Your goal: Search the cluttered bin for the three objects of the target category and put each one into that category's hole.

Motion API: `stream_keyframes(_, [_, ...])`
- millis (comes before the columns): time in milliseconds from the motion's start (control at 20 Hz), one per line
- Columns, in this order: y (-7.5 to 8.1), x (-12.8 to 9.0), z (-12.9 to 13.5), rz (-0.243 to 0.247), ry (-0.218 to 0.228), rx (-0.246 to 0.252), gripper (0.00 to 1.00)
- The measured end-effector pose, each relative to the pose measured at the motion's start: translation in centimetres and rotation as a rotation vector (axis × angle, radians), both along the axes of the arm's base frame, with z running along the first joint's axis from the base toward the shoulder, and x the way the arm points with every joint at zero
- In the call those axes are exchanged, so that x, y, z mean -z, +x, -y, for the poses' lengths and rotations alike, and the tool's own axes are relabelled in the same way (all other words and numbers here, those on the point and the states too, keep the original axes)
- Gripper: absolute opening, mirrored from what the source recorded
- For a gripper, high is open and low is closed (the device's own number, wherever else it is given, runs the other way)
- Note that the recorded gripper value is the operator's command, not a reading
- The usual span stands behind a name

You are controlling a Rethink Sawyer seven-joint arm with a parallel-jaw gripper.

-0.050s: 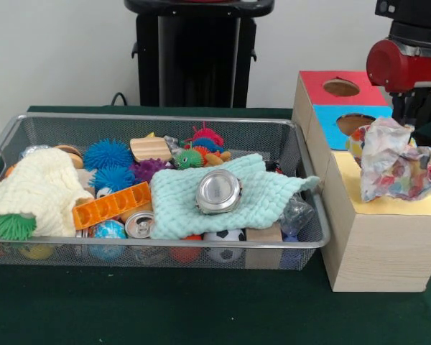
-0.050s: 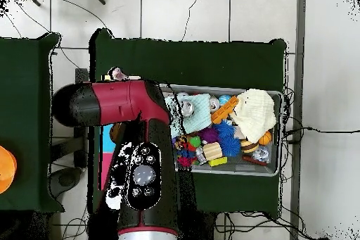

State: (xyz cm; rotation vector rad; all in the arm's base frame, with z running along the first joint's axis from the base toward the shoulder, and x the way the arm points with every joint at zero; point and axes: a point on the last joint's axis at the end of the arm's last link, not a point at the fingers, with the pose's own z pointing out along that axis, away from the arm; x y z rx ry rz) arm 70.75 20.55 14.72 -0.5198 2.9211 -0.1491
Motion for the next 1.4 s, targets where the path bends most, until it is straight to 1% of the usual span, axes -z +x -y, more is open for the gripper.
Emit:
stream_keyframes(950, [-0.6, 2.6, -0.1, -0.042, 0.008, 0.012, 0.0])
stream_keyframes(1400, [-1.0, 4.3, 0.0, -0.066, 0.007, 0.015, 0.0])
